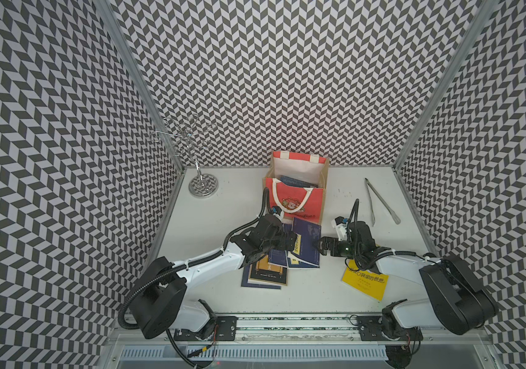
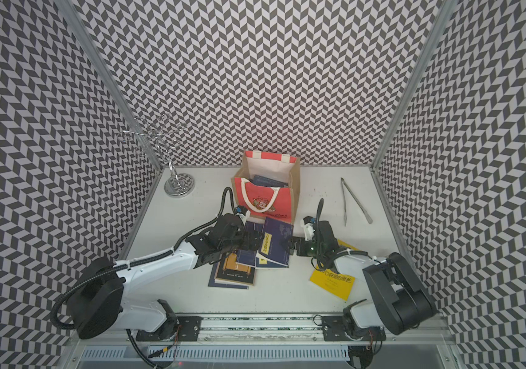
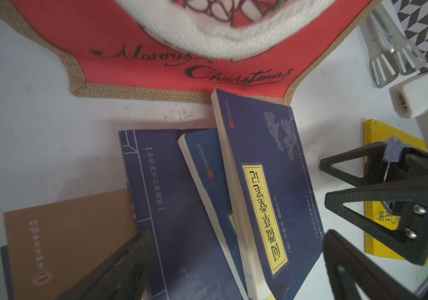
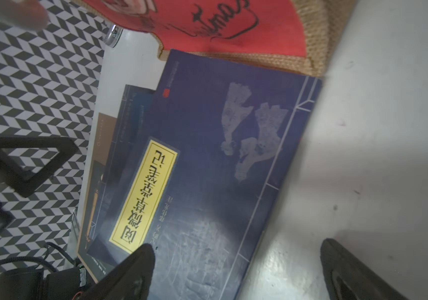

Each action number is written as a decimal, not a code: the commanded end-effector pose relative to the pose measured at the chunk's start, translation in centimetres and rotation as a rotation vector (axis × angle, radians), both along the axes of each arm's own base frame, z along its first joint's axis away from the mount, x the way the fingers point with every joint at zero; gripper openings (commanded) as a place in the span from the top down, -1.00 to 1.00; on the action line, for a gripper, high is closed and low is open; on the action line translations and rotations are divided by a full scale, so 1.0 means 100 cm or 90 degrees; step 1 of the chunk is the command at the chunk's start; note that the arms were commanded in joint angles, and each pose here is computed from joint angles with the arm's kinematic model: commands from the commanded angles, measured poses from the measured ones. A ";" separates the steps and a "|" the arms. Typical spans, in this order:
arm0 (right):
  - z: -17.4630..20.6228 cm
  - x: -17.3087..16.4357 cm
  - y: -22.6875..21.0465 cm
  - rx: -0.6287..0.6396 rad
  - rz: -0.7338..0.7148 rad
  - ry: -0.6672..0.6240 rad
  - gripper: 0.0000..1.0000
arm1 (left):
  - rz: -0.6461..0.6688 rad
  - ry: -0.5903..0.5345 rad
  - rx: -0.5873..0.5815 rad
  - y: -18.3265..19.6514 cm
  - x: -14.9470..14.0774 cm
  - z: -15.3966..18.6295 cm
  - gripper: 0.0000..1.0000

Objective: Put the books into the canvas bag
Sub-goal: Pick up the book from the book, then place the book in the canvas bag.

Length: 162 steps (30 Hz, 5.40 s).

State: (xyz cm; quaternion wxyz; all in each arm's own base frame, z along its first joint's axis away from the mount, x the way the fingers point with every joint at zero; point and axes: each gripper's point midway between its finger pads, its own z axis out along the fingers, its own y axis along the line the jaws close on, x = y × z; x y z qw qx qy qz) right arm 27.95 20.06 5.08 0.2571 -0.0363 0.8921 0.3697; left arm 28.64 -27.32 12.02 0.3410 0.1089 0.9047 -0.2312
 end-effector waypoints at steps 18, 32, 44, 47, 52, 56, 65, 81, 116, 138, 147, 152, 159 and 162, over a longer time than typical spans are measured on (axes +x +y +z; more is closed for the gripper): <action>0.028 -0.006 0.052 0.071 0.120 -0.089 -0.96 | -0.059 0.088 -0.109 -0.004 -0.032 -0.020 -0.99; 0.039 -0.012 0.079 0.092 0.168 -0.110 -0.93 | -0.078 0.118 -0.204 0.005 -0.034 -0.012 -0.58; 0.037 -0.016 0.086 0.094 0.192 -0.108 -0.93 | -0.027 0.079 -0.252 0.011 -0.008 -0.001 0.00; 0.037 -0.018 0.088 0.098 0.203 -0.108 -0.93 | -0.022 0.072 -0.255 0.009 -0.003 -0.001 0.20; 0.037 -0.021 0.091 0.103 0.222 -0.112 -0.93 | -0.009 0.072 -0.252 0.008 0.004 -0.005 0.59; 0.041 -0.023 0.091 0.105 0.225 -0.115 -0.92 | 0.021 0.073 -0.223 0.015 0.009 -0.008 1.00; 0.098 -0.019 0.054 0.123 0.145 -0.233 -0.99 | -0.082 0.010 -0.110 0.030 -0.015 0.042 1.00; 0.169 -0.014 0.008 0.138 0.144 -0.432 -0.99 | -0.464 -0.156 -0.073 0.014 -0.100 0.150 1.00; 0.250 -0.071 0.061 0.282 0.372 -0.465 1.00 | -0.404 -0.338 -0.043 0.045 -0.034 0.214 1.00; 0.319 0.176 0.022 0.224 -0.111 -0.181 1.00 | -0.104 -0.368 -0.095 0.132 0.038 0.236 -0.99; 0.281 0.195 0.051 0.151 -0.122 -0.118 1.00 | -0.115 -0.355 -0.088 0.128 0.039 0.225 -0.99; 0.263 0.197 0.064 0.153 -0.139 -0.089 1.00 | -0.112 -0.358 -0.072 0.128 0.036 0.223 -0.99; 0.237 0.211 0.066 0.138 -0.171 -0.054 0.94 | -0.108 -0.364 -0.053 0.126 0.032 0.222 -0.99; 0.226 0.216 0.066 0.127 -0.178 -0.044 0.79 | -0.105 -0.369 -0.047 0.127 0.031 0.223 -0.99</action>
